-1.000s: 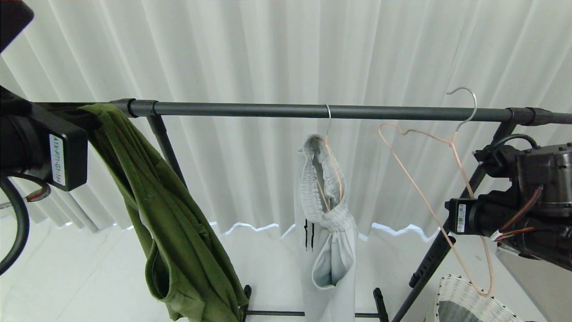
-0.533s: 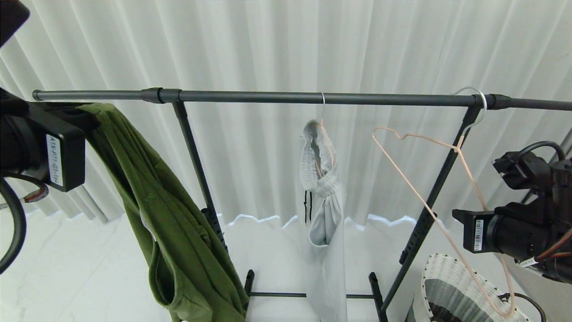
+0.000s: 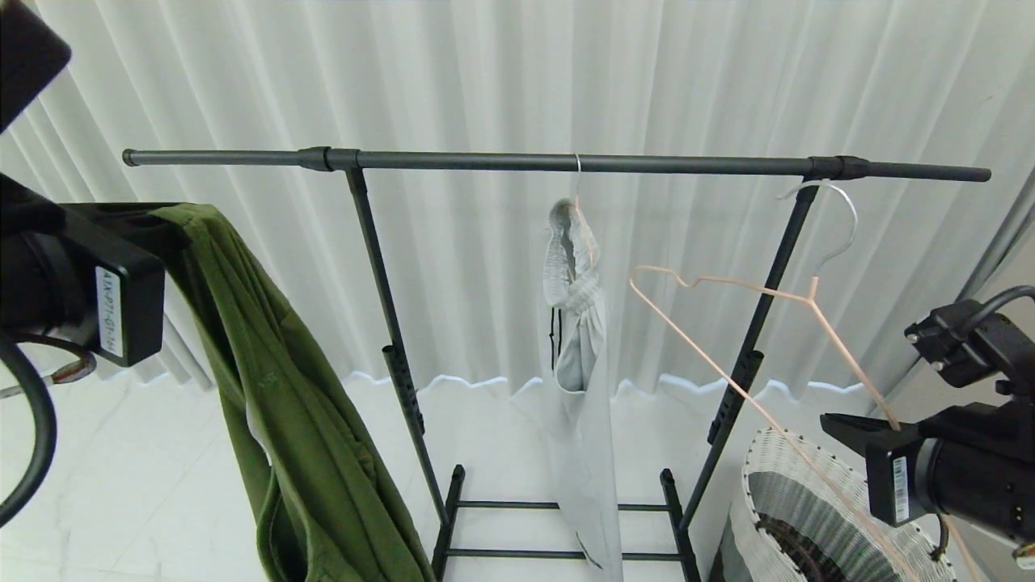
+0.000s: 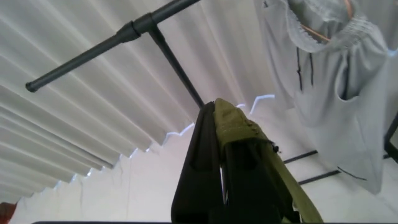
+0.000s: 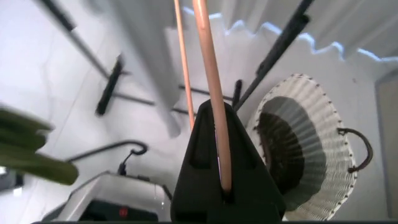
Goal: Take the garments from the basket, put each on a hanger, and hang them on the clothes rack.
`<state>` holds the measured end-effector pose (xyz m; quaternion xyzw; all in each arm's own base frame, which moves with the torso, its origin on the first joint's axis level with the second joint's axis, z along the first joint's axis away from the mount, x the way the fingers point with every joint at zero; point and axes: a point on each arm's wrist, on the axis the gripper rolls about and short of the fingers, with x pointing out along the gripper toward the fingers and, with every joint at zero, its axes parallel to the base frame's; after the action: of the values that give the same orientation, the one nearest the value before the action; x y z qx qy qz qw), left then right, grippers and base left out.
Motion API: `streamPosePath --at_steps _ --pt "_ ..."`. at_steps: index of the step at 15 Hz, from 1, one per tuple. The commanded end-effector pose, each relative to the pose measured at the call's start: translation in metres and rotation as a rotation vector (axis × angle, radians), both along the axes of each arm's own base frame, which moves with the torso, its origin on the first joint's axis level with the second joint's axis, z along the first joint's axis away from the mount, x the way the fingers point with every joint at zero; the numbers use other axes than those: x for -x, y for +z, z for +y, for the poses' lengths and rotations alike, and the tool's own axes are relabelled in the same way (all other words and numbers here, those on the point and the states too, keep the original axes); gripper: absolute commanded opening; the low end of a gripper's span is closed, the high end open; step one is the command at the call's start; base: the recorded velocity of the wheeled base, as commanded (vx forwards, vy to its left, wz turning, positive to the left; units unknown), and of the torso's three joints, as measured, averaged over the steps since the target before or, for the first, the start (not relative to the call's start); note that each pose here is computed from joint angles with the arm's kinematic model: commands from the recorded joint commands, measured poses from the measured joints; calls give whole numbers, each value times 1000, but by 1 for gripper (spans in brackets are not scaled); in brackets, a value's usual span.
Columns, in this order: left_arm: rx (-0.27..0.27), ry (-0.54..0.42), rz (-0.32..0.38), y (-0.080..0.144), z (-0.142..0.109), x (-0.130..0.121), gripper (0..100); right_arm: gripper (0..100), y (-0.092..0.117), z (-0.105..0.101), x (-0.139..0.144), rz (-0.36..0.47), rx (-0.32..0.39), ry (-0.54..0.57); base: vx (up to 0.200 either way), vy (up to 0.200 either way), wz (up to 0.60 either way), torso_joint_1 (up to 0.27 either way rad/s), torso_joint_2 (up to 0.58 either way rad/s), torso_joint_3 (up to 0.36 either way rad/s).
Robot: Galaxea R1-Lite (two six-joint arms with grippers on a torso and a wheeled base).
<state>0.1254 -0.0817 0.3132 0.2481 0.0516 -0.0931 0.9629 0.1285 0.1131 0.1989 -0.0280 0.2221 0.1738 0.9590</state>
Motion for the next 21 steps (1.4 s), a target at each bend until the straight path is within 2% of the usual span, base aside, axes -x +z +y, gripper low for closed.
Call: streamPosePath --at_steps 1,3,5,6,8,10,15,21 --pt "-27 -3 34 -9 -5 -6 0 0 10 9 14 -23 -25 98 0 0 0 0 0 0" --pt "-54 6 76 -18 -13 -17 0 0 17 24 26 -33 -43 210 0 0 0 0 0 0" --pt "-84 66 116 -28 -23 -33 0 0 23 38 40 -35 -63 333 0 0 0 0 0 0" --pt "-75 103 135 -33 -29 -42 0 0 26 43 47 -33 -80 401 0 0 0 0 0 0" --pt "3 152 169 -38 -40 -58 0 0 32 50 58 -29 -108 500 0 0 0 0 0 0" --pt "67 175 173 -36 -49 -69 0 0 33 53 63 -27 -114 540 0 0 0 0 0 0" --pt "102 179 146 -25 -56 -79 0 0 37 59 65 -13 -131 608 0 0 0 0 0 0" --pt "122 165 120 -15 -58 -77 0 0 38 70 52 -11 -123 555 0 0 0 0 0 0"
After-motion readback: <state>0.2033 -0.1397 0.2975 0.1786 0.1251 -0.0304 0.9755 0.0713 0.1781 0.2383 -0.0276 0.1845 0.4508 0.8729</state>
